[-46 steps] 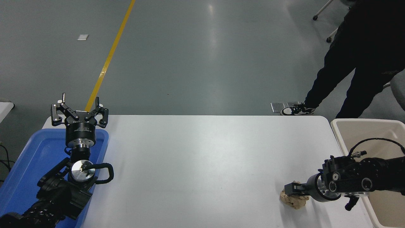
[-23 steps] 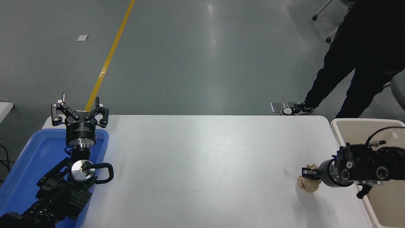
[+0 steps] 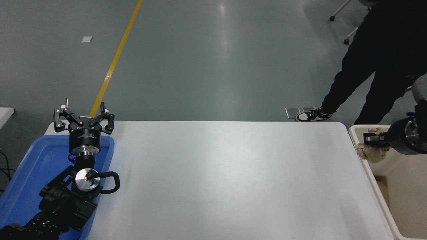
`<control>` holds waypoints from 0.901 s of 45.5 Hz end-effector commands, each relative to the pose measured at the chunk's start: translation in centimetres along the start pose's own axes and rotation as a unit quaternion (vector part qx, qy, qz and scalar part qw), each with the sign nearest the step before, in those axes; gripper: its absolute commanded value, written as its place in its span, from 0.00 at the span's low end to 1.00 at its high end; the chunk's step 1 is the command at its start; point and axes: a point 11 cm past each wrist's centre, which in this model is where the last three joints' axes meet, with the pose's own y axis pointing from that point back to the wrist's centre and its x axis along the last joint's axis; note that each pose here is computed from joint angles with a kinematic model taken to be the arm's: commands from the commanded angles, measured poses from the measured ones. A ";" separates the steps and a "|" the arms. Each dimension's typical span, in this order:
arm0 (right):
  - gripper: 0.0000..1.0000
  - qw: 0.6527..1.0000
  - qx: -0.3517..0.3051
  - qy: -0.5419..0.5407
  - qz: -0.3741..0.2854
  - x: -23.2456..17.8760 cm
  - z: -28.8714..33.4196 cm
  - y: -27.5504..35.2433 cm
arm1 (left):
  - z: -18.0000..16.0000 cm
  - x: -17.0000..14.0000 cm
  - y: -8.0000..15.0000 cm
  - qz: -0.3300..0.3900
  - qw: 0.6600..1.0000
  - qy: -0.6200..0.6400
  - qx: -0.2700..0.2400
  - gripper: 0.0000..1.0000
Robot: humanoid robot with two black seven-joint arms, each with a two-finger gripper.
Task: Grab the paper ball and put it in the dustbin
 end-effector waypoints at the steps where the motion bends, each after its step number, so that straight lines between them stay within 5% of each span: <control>1: 0.00 1.000 -0.004 0.004 0.012 2.1 0.5 4.4 | 0.0 0.0 0.0 0.000 1.000 0.000 0.000 0.99; 25: 0.00 0.996 -0.084 -0.026 0.031 3.8 6.8 2.4 | 0.0 0.0 0.0 0.000 1.000 0.000 0.000 0.99; 41: 0.00 0.973 -0.162 -0.151 0.072 -3.6 20.3 -10.9 | 0.1 0.0 0.0 0.001 1.000 -0.001 -0.001 0.99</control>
